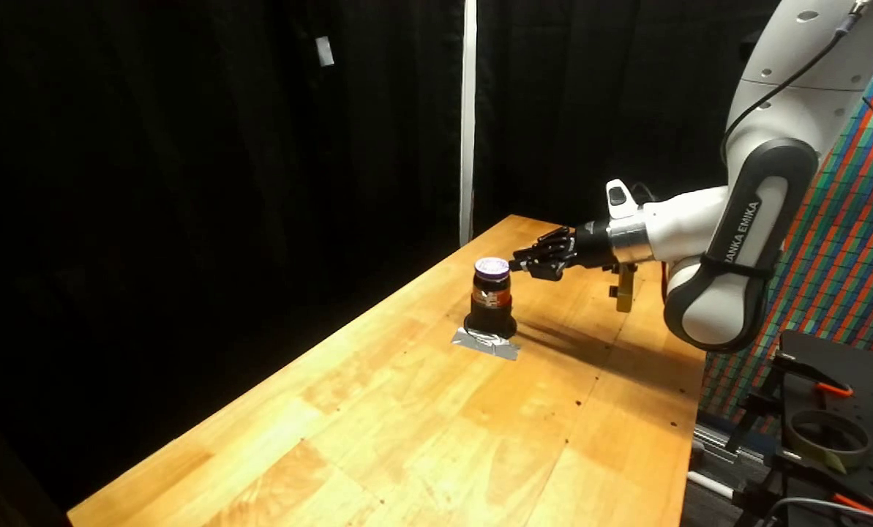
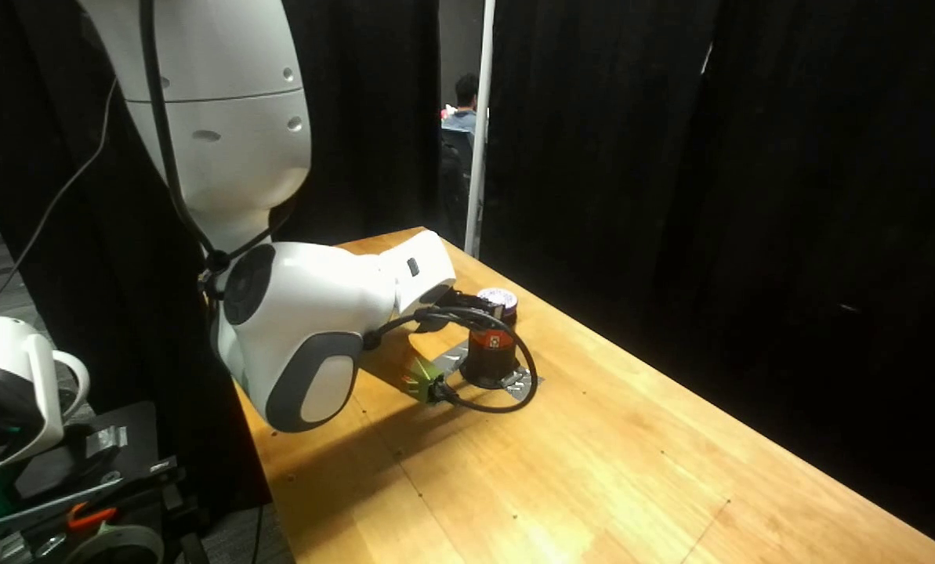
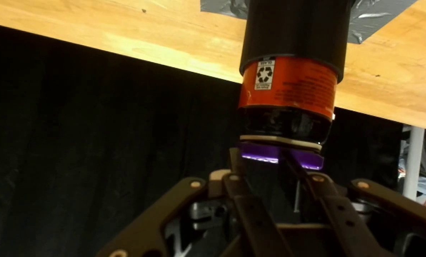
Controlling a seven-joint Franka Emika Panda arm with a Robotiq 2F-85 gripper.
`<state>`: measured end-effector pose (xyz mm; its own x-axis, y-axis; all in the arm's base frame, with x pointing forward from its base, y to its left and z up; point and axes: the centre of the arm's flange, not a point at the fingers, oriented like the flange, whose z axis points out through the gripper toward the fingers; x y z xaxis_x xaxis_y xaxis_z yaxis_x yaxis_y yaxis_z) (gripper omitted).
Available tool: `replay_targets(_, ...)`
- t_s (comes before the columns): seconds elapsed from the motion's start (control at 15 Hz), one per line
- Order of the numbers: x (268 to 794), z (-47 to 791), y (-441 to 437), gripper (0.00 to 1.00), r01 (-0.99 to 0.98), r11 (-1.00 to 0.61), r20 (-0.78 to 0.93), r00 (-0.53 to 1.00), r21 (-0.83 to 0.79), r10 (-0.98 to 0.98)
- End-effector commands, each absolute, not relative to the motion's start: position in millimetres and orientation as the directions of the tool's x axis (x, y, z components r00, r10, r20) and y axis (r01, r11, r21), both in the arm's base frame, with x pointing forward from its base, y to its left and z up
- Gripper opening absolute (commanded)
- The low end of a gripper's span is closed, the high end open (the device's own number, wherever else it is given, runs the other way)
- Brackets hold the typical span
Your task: Put the rubber band around the brown cup
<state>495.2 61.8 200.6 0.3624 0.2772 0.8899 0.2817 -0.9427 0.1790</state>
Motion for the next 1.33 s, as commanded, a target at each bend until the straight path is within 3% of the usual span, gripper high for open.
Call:
replay_targets(0.0, 511.2, 251.2, 58.2, 0.67, 0.31, -0.923, 0.786, 0.501, 0.229, 0.363)
replay_targets(0.27, 525.5, 298.2, 50.8, 0.96, 0.323, -0.91, 0.635, 0.652, 0.261, 0.414)
replay_targets(0.33, 525.8, 305.0, 50.7, 0.99, 0.326, -0.906, 0.592, 0.686, 0.27, 0.423)
replay_targets(0.73, 523.3, 344.1, 46.3, 1.0, 0.411, -0.866, 0.341, 0.801, 0.285, 0.493)
replay_targets(1.27, 540.0, 442.8, 81.0, 1.0, 0.465, -0.799, 0.163, 0.817, 0.38, 0.553)
